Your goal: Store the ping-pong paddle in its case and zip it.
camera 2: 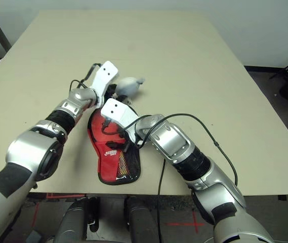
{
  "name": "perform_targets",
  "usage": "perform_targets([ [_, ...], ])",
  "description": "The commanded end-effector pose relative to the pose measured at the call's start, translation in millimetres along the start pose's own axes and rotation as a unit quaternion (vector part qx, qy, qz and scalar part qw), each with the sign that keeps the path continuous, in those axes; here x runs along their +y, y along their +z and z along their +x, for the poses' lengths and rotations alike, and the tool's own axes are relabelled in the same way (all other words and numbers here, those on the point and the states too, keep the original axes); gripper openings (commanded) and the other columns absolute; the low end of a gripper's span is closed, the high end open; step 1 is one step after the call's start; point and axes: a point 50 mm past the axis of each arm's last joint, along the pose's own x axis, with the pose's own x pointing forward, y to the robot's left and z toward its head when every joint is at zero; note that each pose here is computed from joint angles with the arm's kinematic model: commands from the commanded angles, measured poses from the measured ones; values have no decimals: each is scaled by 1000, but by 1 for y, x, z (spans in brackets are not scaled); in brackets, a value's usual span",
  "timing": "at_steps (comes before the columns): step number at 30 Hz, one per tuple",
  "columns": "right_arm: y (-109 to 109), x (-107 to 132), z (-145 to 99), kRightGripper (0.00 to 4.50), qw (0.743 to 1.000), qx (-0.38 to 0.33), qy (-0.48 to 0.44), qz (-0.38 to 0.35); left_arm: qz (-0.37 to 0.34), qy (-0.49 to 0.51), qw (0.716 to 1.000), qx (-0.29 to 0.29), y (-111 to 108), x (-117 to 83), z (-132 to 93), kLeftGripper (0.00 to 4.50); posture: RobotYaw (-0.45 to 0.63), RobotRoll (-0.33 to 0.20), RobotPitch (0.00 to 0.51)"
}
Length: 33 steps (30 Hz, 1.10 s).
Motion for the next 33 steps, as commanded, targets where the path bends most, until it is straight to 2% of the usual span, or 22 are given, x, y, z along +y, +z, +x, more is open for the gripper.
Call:
perform_targets([
  [1, -18, 0, 6, 4500, 999, 35, 5, 39, -5, -4, 1000, -28, 7, 6, -4, 4471, -10, 0, 142],
  [7, -14, -7, -9, 4500, 996, 20, 1, 84, -27, -28, 999, -37, 6, 19, -17, 4471, -9, 0, 141],
  [11, 0, -32, -34, 4500, 992, -6, -36, 122, -37, -57, 997, -24, -3, 24, -27, 4471, -9, 0, 138],
  [15, 25, -89, -66, 4500, 972, -49, -179, 144, -45, -113, 993, 11, -21, 24, -42, 4471, -14, 0, 133],
  [17, 33, -108, -68, 4500, 960, -65, -226, 153, -43, -137, 989, 27, -29, 19, -46, 4471, -13, 0, 131],
  [20, 43, -126, -64, 4500, 947, -89, -261, 166, -48, -162, 985, 43, -36, 13, -50, 4471, -12, 0, 129],
  [23, 58, -133, -48, 4500, 939, -123, -263, 183, -51, -204, 975, 71, -46, -1, -53, 4471, -4, 0, 128],
  [29, 77, -130, -12, 4500, 935, -157, -253, 195, -45, -222, 967, 116, -62, -20, -56, 4471, 19, 0, 125],
  [33, 81, -123, 6, 4500, 934, -160, -249, 200, -45, -231, 964, 121, -64, -30, -57, 4471, 36, 0, 126],
])
